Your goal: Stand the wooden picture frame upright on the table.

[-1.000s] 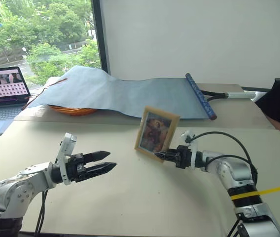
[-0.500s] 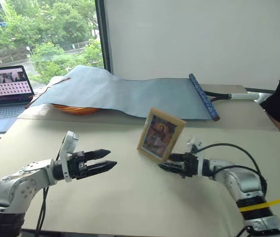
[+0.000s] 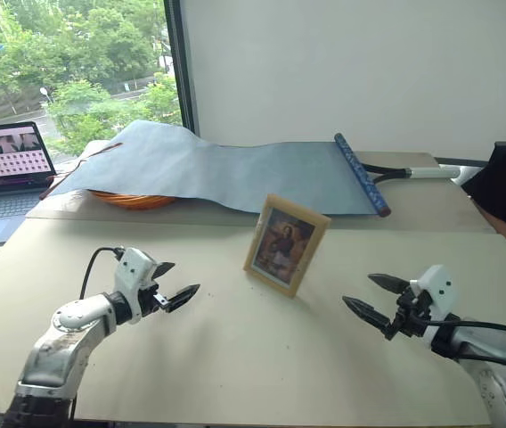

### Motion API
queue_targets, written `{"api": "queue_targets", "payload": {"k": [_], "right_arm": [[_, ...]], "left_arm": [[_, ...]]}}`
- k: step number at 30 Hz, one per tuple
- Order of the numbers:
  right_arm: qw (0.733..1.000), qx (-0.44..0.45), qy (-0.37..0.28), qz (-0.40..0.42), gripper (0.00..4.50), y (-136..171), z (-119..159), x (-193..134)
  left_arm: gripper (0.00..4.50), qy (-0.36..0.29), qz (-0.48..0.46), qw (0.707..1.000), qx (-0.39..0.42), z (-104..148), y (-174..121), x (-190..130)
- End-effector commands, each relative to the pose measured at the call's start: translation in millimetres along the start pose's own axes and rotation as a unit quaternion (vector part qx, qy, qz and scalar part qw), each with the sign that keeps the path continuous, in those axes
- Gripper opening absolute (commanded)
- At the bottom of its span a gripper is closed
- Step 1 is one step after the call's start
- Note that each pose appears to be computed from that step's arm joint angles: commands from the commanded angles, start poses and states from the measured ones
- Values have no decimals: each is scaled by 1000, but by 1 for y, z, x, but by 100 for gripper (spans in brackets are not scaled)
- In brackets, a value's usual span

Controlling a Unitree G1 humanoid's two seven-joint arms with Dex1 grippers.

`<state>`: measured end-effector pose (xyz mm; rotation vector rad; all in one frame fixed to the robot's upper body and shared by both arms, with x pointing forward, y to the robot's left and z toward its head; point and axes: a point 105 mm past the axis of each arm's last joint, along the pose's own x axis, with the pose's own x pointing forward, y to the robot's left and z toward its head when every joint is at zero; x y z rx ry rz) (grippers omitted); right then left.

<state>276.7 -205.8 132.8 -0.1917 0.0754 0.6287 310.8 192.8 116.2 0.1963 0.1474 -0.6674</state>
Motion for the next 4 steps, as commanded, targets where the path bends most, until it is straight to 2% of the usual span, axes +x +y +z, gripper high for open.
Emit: {"api": "queue_targets", "payload": {"k": [1, 4], "right_arm": [[999, -18, -16, -31, 444, -1, 12, -3], [999, -16, -7, -29, 444, 0, 8, -1]], "left_arm": [[450, -16, 14, 999, 47, 2, 1, 4], [450, -26, -2, 999, 35, 4, -2, 7]]}}
